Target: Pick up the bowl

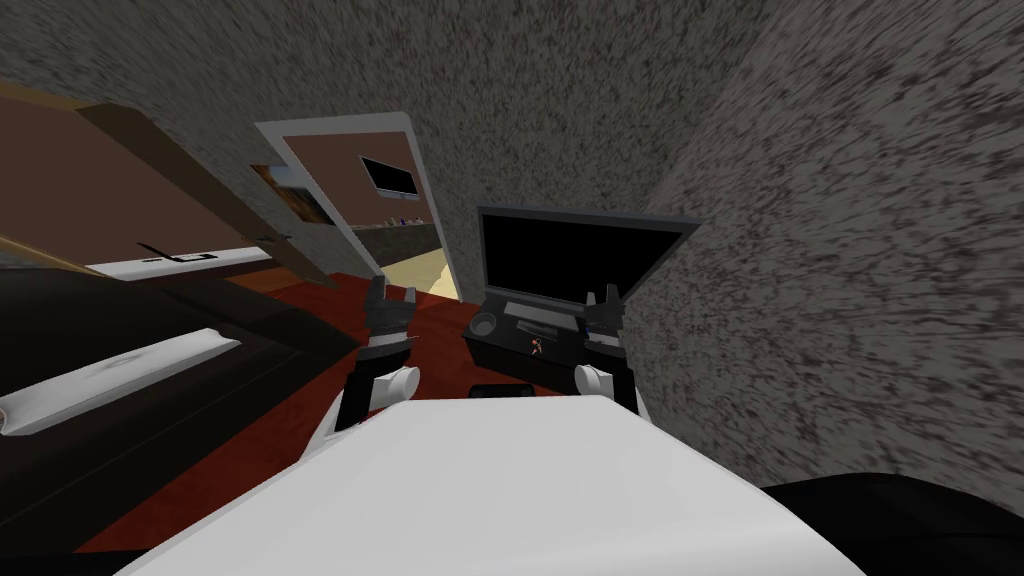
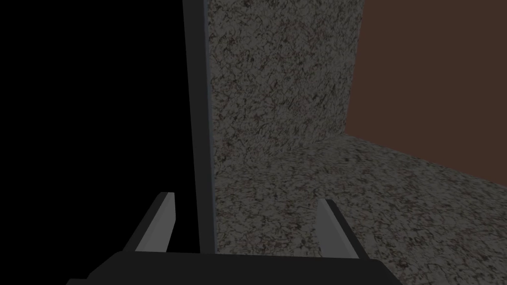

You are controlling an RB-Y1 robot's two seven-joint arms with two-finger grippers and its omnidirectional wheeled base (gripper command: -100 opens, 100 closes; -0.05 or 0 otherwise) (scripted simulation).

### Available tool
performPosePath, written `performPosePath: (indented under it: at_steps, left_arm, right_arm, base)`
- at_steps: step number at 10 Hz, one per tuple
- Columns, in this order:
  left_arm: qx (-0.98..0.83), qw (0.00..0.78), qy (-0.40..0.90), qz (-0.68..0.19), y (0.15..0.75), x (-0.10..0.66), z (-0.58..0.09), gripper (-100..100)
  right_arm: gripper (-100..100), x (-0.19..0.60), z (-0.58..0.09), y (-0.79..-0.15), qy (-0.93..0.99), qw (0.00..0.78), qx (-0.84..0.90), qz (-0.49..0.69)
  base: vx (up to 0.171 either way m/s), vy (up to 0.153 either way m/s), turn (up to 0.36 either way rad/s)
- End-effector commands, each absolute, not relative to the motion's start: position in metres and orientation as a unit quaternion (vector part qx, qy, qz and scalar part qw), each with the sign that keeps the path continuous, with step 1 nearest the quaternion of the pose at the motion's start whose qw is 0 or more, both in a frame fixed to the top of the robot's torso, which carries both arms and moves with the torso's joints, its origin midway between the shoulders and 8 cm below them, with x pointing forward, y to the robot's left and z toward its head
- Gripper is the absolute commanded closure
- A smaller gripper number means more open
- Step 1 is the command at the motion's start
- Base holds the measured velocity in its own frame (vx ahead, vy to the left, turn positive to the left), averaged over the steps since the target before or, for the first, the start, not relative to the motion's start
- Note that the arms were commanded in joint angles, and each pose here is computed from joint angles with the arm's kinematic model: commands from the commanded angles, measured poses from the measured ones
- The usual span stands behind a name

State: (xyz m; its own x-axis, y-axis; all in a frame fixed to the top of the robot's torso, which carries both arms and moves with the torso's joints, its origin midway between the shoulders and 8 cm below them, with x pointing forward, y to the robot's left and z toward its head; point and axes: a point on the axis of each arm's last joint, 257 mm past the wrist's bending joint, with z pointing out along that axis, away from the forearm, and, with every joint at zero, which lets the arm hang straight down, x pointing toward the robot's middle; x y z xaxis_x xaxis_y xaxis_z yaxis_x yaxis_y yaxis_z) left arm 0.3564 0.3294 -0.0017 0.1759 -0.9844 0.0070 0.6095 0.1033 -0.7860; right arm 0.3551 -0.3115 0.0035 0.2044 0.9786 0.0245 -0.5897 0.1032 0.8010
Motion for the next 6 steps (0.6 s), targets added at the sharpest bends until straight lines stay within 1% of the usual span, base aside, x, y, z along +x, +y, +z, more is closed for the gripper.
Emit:
performPosePath:
  at_steps: [1,3,6]
  left_arm:
    - [-0.353,0.682,0.303,-0.565,0.336,0.373,-0.021,-100]
    - [-0.365,0.677,0.318,-0.555,0.342,0.384,-0.035,-100]
    - [-0.393,0.663,0.346,-0.534,0.355,0.410,-0.065,-100]
  right_arm:
    - [0,0.355,0.004,-0.312,0.274,0.690,0.355,0.568]
    - [0,0.355,0.004,-0.312,0.274,0.690,0.355,0.568]
    - [0,0.355,0.003,-0.312,0.274,0.690,0.355,0.568]
  base:
    - [-0.045,-0.032,-0.032]
    - [-0.044,-0.028,-0.021]
    - [-0.025,-0.025,-0.016]
